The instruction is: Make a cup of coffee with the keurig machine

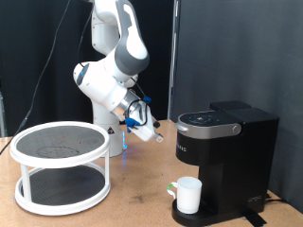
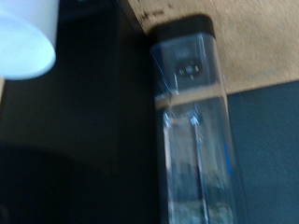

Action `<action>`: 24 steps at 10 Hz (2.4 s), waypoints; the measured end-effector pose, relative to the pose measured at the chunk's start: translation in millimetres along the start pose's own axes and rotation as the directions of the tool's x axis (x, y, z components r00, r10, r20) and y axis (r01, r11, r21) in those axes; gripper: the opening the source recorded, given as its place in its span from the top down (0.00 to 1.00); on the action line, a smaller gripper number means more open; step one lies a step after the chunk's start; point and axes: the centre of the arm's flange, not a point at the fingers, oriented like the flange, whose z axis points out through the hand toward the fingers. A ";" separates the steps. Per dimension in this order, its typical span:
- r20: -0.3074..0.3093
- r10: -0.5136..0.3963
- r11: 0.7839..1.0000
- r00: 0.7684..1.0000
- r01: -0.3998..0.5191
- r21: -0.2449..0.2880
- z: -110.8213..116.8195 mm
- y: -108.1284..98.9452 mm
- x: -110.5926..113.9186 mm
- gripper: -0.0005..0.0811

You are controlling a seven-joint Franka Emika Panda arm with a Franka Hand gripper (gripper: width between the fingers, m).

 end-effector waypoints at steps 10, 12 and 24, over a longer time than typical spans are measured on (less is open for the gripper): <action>0.146 0.016 0.998 0.989 -0.006 -0.066 -83.1 87.4 -37.8 0.09; 0.174 -0.003 0.997 0.985 0.016 -0.075 -81.7 88.5 -41.6 0.09; -0.436 -0.292 0.843 0.851 0.444 0.303 -77.4 124.0 -151.0 0.09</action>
